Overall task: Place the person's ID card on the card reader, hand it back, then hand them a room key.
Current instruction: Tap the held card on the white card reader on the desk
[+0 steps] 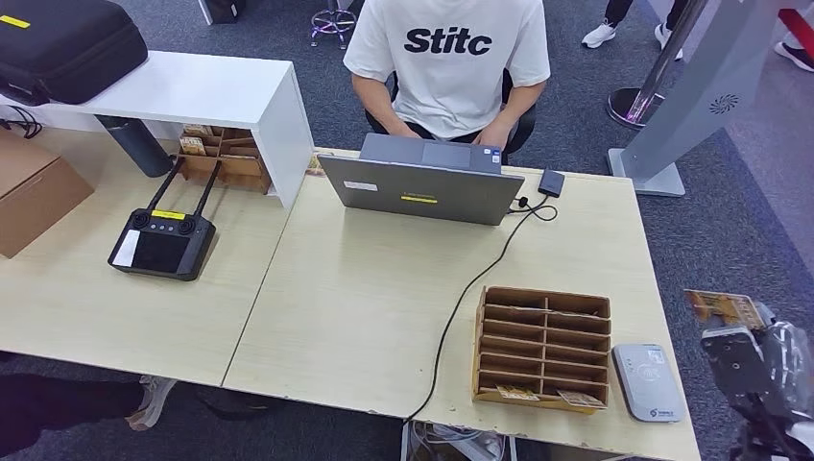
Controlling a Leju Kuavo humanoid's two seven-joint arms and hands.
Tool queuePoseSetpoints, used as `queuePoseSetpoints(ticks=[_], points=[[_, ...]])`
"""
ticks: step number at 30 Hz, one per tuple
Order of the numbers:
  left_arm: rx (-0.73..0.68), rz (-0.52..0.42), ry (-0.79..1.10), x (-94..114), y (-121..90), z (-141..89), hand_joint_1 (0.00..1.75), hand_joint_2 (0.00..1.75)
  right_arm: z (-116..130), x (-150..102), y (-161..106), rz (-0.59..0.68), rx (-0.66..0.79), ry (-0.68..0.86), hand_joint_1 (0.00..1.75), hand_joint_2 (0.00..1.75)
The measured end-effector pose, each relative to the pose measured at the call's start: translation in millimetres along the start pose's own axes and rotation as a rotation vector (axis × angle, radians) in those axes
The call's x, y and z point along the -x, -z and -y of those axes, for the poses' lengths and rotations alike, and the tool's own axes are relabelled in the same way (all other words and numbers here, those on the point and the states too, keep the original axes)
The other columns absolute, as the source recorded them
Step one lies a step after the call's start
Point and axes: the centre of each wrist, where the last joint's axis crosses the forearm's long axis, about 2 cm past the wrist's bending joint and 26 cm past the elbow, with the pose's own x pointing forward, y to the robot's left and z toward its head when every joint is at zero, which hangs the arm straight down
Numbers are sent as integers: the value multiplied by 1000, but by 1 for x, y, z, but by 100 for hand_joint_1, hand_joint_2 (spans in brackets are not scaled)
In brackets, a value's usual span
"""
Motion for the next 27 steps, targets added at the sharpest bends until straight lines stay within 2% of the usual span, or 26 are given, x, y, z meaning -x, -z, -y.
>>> queuePoseSetpoints(ticks=[7, 13, 16, 27], points=[[-5, 3, -5, 0, 0, 0, 0, 175, -2, 1, -4, -19, -22, 1, 175, 175], [-5, 26, -9, -3, 2, 3, 0, 175, -18, 16, -27, -186, -201, -6, 175, 175], [-5, 27, -8, -4, 3, 4, 0, 175, -22, 20, -31, -232, -241, -12, 175, 175], [-10, 23, -6, -4, 5, 3, 0, 175, -27, 27, -39, -273, -295, -34, 175, 175]])
